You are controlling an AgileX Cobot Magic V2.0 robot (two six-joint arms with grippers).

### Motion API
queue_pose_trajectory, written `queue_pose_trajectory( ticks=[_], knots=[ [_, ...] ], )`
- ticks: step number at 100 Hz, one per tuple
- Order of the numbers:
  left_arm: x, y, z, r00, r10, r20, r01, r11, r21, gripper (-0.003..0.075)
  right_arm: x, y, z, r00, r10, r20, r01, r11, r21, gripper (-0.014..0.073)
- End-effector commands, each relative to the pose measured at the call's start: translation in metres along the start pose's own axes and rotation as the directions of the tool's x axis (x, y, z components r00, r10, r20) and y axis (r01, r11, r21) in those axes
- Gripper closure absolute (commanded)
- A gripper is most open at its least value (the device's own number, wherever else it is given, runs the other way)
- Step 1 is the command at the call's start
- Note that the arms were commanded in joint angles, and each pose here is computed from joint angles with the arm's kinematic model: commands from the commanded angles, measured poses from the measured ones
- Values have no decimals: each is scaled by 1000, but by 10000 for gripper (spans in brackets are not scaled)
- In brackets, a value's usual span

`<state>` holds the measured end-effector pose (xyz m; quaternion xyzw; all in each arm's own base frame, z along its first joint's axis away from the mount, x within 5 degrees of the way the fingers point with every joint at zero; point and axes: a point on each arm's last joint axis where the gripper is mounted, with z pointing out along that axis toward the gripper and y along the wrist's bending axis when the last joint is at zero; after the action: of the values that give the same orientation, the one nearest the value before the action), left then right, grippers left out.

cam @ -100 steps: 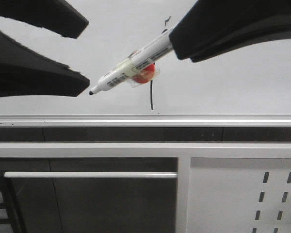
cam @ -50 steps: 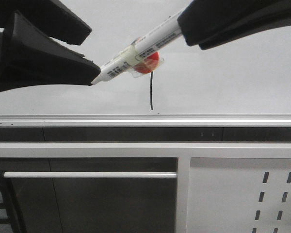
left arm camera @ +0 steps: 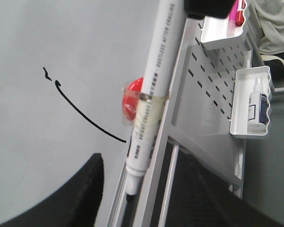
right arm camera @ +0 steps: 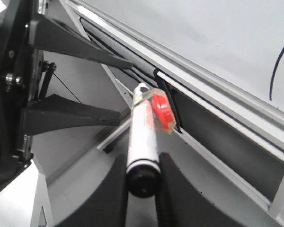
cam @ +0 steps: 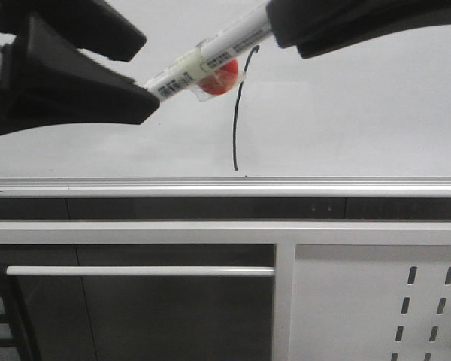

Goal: Write number 1 on whiteboard

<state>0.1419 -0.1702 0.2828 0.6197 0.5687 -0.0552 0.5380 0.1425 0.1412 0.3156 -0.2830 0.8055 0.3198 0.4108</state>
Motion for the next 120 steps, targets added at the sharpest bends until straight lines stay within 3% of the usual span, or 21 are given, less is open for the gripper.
queue_pose_trajectory(
  ticks=[1, 22, 35, 55, 111, 120],
  knots=[
    [-12, 14, 1, 1000, -9, 29, 10, 998, -68, 395, -15, 3, -7, 995, 17, 100, -18, 1000, 10, 645],
    [-20, 13, 16, 1000, 3, 31, -1, 998, -65, 403, -16, 3, -8, 993, 36, 109, -37, 999, 4, 645],
    [-27, 13, 16, 998, 19, 53, -13, 993, -121, 469, -16, 2, -8, 992, 34, 118, -36, 999, 10, 645],
    [-28, 13, 16, 998, 22, 57, -15, 992, -123, 556, -16, 2, -8, 993, 28, 118, -30, 999, 14, 645],
    [-28, 13, 16, 998, 21, 57, -13, 992, -125, 563, -18, 1, -7, 991, 25, 129, -29, 999, 27, 645],
    [-28, 13, 16, 998, 11, 58, -4, 992, -124, 627, -18, 1, -7, 991, 25, 129, -29, 999, 27, 645]
  ],
)
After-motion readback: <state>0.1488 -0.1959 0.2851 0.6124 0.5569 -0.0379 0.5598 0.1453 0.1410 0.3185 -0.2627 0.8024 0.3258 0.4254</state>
